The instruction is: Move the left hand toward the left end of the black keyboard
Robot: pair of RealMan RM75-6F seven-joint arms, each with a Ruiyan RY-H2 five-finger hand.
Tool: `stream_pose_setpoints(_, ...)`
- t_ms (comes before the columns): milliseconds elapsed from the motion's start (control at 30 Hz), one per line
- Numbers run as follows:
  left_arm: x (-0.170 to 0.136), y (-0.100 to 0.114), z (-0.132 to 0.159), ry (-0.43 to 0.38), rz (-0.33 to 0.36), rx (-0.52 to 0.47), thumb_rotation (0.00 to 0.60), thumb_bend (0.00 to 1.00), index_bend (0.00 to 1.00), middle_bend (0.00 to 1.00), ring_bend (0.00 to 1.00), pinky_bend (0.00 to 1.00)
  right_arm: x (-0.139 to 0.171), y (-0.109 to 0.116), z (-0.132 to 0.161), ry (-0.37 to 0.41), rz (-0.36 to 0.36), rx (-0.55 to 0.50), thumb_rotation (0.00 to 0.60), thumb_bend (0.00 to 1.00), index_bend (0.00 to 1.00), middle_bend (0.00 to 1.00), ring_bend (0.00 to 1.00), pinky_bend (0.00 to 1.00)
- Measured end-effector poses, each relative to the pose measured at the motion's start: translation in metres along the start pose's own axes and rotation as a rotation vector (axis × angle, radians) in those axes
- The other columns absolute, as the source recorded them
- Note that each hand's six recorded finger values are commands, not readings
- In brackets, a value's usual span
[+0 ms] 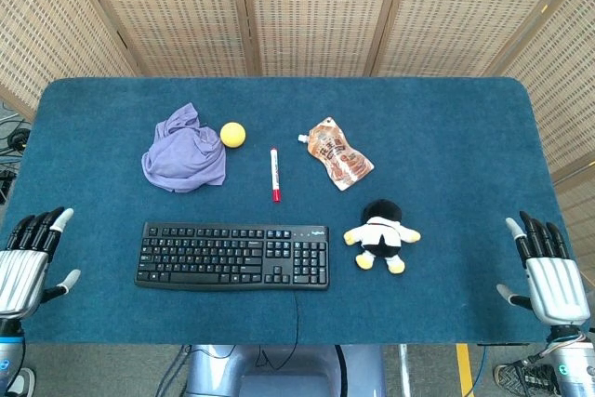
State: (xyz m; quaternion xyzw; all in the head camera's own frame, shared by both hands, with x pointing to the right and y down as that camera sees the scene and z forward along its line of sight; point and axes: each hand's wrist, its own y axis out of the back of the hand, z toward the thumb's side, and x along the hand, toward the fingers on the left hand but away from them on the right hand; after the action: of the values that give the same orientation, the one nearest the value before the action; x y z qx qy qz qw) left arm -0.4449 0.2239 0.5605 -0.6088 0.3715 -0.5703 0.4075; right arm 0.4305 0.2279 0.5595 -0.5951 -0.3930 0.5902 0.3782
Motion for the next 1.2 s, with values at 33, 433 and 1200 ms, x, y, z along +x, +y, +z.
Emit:
stream_pose_setpoints(33,0.000,-0.001,0.002,-0.001,0.002,0.006,0.600,0.61,0.00,0.38,0.37,0.27,0.000,0.000,0.000,0.000,0.000,-0.001,0.600,0.00,0.00,0.00,0.00,0.00)
stream_pose_setpoints(433,-0.004,-0.022,0.023,-0.050,-0.086,0.042,0.600,0.90,0.00,0.59,0.56,0.35,-0.001,-0.002,0.002,0.007,0.010,-0.001,0.600,0.00,0.00,0.00,0.00,0.00)
stream_pose_setpoints(1200,-0.017,-0.054,0.027,-0.086,-0.675,0.185,0.600,0.92,0.00,0.59,0.56,0.35,-0.002,-0.002,0.000,0.004,0.011,-0.011,0.600,0.00,0.00,0.00,0.00,0.00)
